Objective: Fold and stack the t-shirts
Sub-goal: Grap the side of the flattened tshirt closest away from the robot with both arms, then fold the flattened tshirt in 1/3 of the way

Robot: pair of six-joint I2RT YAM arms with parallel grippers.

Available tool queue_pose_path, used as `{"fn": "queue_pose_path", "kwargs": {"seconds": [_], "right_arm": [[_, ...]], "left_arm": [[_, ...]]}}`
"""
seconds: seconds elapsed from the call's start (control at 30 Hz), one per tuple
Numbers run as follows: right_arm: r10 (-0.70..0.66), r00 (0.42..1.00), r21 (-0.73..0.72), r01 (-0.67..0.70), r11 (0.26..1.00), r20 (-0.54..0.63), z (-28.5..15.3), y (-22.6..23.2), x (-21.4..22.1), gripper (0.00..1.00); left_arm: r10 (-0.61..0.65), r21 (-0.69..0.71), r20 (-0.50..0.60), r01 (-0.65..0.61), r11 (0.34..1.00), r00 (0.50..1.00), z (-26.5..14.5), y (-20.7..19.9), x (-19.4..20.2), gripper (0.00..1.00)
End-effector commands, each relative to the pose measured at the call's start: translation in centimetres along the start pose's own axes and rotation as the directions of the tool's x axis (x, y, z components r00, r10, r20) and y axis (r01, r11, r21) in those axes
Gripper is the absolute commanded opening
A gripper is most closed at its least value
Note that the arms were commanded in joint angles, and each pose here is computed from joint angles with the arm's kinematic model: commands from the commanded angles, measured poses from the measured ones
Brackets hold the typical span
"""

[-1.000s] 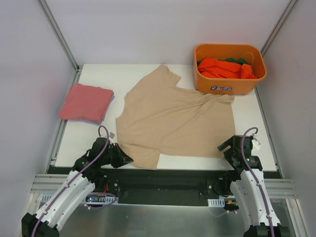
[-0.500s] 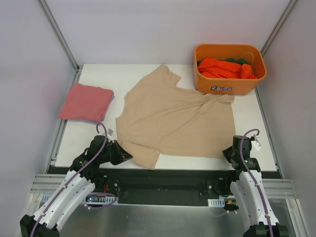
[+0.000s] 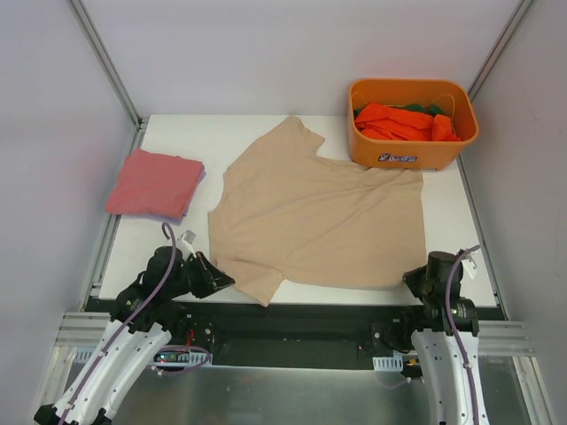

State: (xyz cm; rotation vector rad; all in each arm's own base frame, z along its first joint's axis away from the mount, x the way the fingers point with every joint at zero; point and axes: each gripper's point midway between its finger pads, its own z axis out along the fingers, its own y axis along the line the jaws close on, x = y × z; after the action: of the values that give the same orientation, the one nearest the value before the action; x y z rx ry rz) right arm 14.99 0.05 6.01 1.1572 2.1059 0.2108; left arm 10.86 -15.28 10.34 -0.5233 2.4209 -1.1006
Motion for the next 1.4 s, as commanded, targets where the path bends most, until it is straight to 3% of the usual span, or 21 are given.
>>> {"fn": "queue_pose_path", "kwargs": {"seconds": [0.0,0.1,0.2,0.37,0.63,0.8,0.93,1.37], "right_arm": [[0.038,0.996,0.014,-0.037,0.999,-0.086,-3.4,-0.3,1.0,0.0],[0.012,0.996,0.055,-0.007,0.998,-0.087,-6.7,-1.5,0.4,0.0],[-0.008,0.999,0.007,0.008,1.0,-0.04,-9.1,-1.3,-0.6,0.0],[-0.077,0.993,0.033,0.08,0.996,-0.088,-10.9,-2.1,-0.3,0.0],[-0.101,0.991,0.019,0.103,0.995,-0.083,-9.3,-1.7,-0.2,0.01],[-0.126,0.983,0.035,0.132,0.991,-0.13,-7.9,-1.5,0.4,0.01],[-0.144,0.985,0.059,0.15,0.987,-0.091,-7.3,-1.6,-0.5,0.0],[-0.179,0.984,0.117,0.178,0.977,0.001,-4.5,1.1,-4.4,0.01]], "left_arm": [[-0.053,-0.006,-0.056,0.053,0.999,0.997,-1.4,0.3,1.7,0.0],[-0.067,0.011,-0.055,0.068,0.998,0.996,-1.9,0.1,2.0,0.0],[-0.071,0.031,-0.057,0.073,0.997,0.996,-2.2,-0.2,2.2,0.0],[-0.055,0.037,-0.046,0.057,0.998,0.997,-2.6,-0.6,1.9,0.0],[-0.03,0.024,0.024,0.029,0.999,0.999,-2.7,-1.4,0.2,0.0],[0.005,0.118,0.072,-0.013,0.993,0.997,-1.3,-4.5,-2.1,0.0],[0.048,0.17,0.087,-0.062,0.983,0.995,0.4,-6.9,-3.9,0.0],[0.227,0.015,0.266,-0.239,0.971,0.937,4.0,-11.1,-12.4,0.0]]}}
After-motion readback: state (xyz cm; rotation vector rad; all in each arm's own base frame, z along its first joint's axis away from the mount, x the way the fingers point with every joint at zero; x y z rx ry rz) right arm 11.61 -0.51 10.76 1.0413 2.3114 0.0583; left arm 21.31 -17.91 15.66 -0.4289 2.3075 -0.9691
